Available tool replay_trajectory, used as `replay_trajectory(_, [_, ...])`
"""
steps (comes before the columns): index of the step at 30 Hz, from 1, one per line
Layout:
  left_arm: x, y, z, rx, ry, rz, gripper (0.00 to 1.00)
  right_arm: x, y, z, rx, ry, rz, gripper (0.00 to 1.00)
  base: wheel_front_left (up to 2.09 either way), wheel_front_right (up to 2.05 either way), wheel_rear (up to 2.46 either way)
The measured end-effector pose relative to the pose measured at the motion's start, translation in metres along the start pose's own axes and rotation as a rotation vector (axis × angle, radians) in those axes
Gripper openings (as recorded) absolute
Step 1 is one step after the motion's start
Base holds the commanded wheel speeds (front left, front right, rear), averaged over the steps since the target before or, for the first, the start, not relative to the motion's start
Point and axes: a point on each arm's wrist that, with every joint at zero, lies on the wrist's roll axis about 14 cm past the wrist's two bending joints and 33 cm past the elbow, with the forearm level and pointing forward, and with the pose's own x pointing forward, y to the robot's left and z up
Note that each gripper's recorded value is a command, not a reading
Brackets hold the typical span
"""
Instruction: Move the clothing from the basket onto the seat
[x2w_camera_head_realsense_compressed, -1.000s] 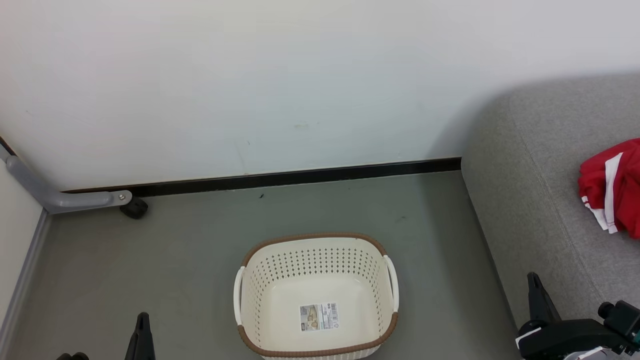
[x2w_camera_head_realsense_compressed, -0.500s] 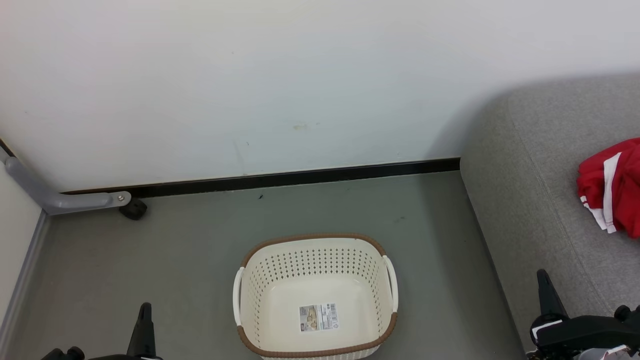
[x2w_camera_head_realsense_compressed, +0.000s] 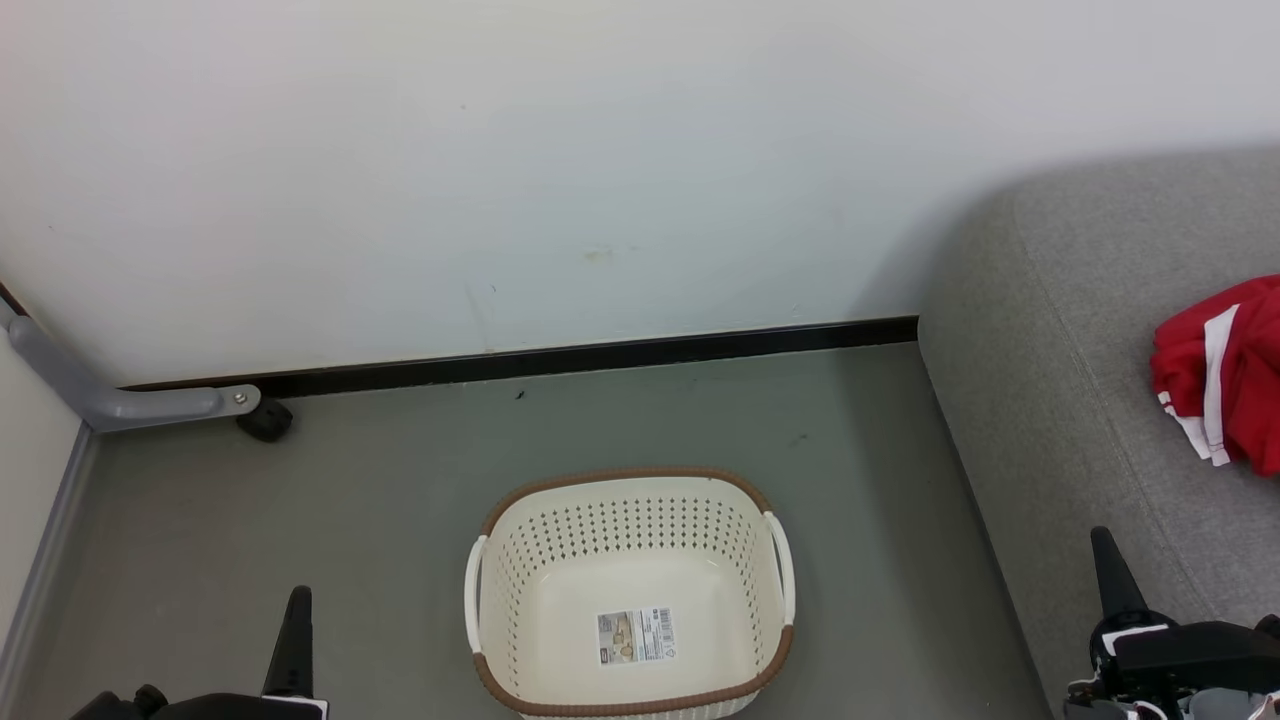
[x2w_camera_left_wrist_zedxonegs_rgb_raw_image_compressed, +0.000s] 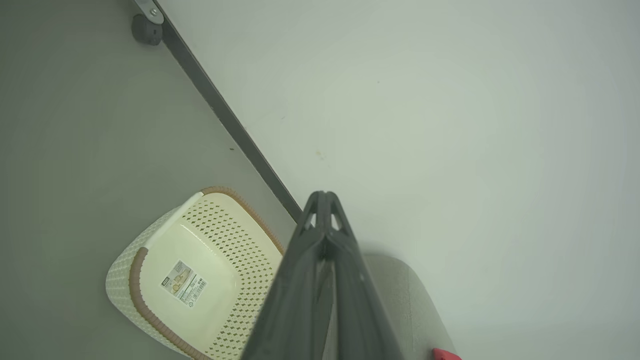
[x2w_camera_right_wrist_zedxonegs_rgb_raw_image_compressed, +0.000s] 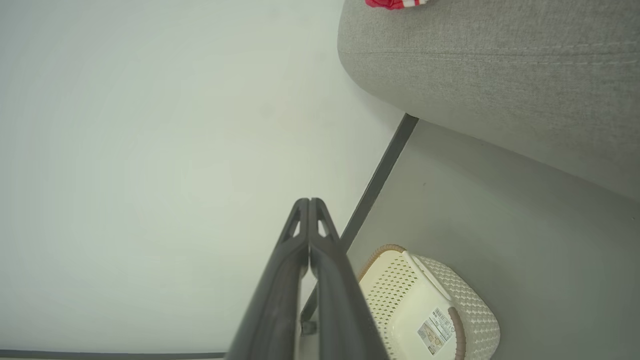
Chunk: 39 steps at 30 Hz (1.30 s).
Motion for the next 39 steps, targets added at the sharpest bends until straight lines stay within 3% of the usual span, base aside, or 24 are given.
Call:
replay_trajectory(28, [0.012, -0.031, 0.001, -0.366, 0.031, -0.124, 0.00, 0.000, 0.011, 0.023, 0.416, -0.030, 0.083, 0.00, 0.00, 0.00, 0.00])
replay_trajectory(39, [0.014, -0.035, 0.003, -0.383, 0.028, -0.136, 0.00, 0.000, 0.012, 0.024, 0.420, -0.032, 0.088, 0.00, 0.00, 0.00, 0.00])
